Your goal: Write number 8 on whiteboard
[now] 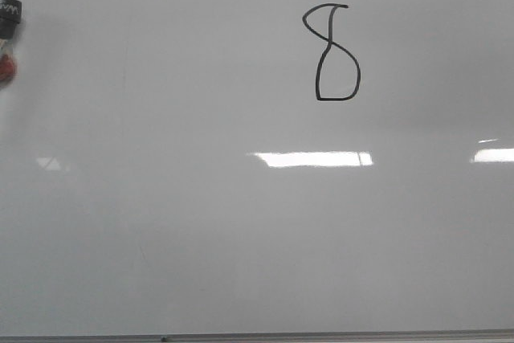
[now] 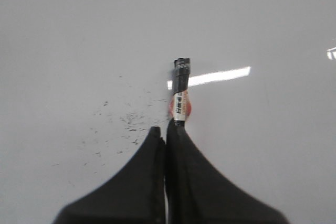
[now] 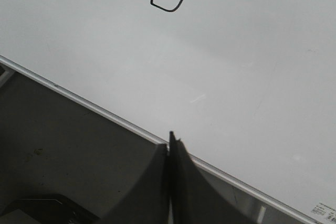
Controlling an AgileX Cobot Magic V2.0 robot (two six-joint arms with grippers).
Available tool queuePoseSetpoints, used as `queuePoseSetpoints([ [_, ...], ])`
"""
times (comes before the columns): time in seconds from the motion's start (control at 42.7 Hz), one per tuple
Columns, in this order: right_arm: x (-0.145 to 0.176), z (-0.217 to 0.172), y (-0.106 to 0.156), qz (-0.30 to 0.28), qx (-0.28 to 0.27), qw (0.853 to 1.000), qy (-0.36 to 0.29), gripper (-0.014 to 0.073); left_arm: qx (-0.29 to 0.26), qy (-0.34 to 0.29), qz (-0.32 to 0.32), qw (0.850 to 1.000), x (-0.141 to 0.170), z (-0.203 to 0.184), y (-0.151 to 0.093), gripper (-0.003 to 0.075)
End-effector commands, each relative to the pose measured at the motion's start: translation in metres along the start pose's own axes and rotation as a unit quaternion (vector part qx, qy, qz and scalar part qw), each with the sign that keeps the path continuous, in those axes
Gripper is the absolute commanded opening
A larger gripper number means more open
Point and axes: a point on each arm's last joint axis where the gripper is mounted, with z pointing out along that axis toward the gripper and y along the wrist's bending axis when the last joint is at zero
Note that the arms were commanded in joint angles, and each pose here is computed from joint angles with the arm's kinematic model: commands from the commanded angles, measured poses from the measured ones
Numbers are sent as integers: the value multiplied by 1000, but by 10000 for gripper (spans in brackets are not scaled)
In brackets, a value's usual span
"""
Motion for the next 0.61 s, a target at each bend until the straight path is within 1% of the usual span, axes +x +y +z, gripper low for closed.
queuePoseSetpoints([
  [0.0, -10, -5, -2, -3, 11, 999, -40, -69, -29, -90, -4, 996, 7, -5, 2, -20],
  [0.117, -10, -5, -2, -3, 11, 999, -40, -69, -49, -114, -14, 992, 32, -9, 1, -20],
  [0.281, -10, -5, -2, -3, 11, 999, -40, -69, -54, -114, -18, 992, 54, -10, -1, -20],
  [0.421, -10, -5, -2, -3, 11, 999, -39, -69, -57, -141, -19, 988, 63, -11, -3, -20],
  [0.445, -10, -5, -2, -3, 11, 999, -39, -69, -56, -133, -19, 989, 64, -10, -3, -20],
  [0.585, -10, -5, -2, -3, 11, 999, -39, -69, -56, -136, -19, 989, 63, -11, -3, -20],
])
